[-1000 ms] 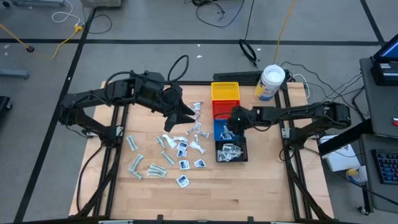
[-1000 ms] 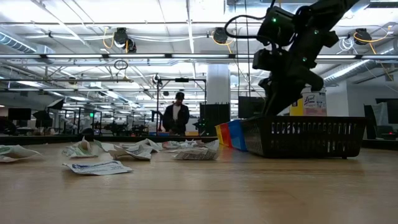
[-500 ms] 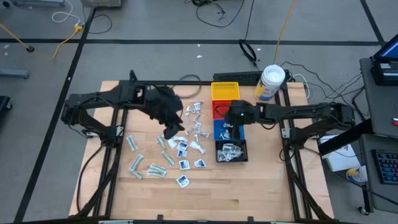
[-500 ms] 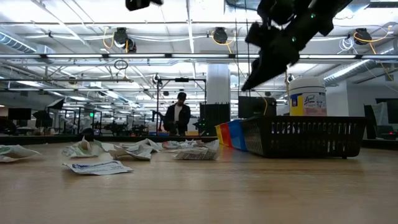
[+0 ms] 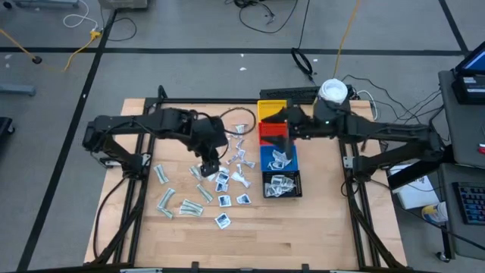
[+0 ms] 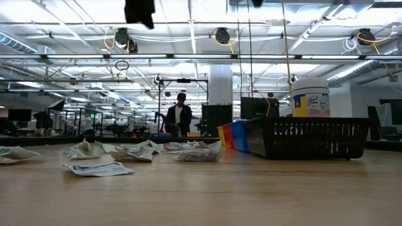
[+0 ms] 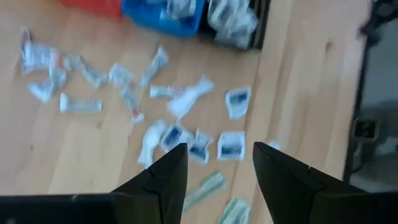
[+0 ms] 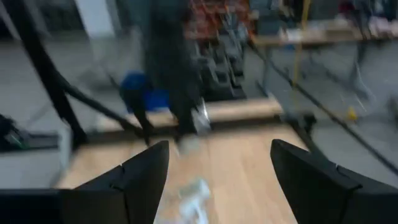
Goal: Pick & Place First Aid Supplies
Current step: Put the blue alcohol pad into the blue bin
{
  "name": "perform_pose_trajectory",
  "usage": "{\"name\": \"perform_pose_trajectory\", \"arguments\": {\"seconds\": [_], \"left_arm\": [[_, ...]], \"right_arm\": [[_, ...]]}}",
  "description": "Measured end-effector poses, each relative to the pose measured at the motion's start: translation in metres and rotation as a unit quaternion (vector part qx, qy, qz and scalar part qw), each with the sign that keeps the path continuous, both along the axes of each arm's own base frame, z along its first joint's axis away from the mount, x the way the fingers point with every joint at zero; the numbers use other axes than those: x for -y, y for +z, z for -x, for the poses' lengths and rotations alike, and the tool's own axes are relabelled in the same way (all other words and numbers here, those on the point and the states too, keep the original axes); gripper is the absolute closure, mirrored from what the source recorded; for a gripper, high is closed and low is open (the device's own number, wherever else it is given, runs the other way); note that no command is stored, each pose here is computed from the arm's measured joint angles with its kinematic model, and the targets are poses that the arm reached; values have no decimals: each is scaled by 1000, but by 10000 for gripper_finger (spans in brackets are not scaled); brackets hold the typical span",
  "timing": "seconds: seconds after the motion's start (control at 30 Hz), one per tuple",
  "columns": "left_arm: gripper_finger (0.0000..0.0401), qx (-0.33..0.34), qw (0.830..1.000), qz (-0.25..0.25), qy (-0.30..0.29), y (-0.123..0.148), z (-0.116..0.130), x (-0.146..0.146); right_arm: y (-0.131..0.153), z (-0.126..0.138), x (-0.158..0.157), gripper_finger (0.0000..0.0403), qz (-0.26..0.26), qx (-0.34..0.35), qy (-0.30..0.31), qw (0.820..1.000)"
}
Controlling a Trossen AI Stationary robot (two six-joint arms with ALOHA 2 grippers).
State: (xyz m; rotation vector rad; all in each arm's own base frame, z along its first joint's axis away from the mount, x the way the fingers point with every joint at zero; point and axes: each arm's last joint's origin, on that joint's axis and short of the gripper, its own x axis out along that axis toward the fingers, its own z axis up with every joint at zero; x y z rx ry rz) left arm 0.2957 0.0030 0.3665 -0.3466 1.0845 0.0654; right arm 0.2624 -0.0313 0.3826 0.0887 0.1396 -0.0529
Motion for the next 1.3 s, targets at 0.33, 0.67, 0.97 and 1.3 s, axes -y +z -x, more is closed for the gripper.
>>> {"name": "perform_pose_trajectory", "arguments": {"seconds": [0.33, 0.67, 0.97, 1.3], "left_arm": [[215, -102, 991, -55, -74, -54, -33, 31], [215, -177, 976, -80, -100, -152, -46, 59], [215, -197, 971, -81, -106, -223, -57, 67], [244, -202, 968, -88, -117, -231, -61, 68]], "right_arm": [[55, 14, -7, 124, -26, 84, 10, 996], [76, 33, -10, 124, -29, 144, 36, 989], [77, 36, -10, 124, -31, 146, 36, 988], [78, 36, -16, 124, -27, 149, 50, 987]]}}
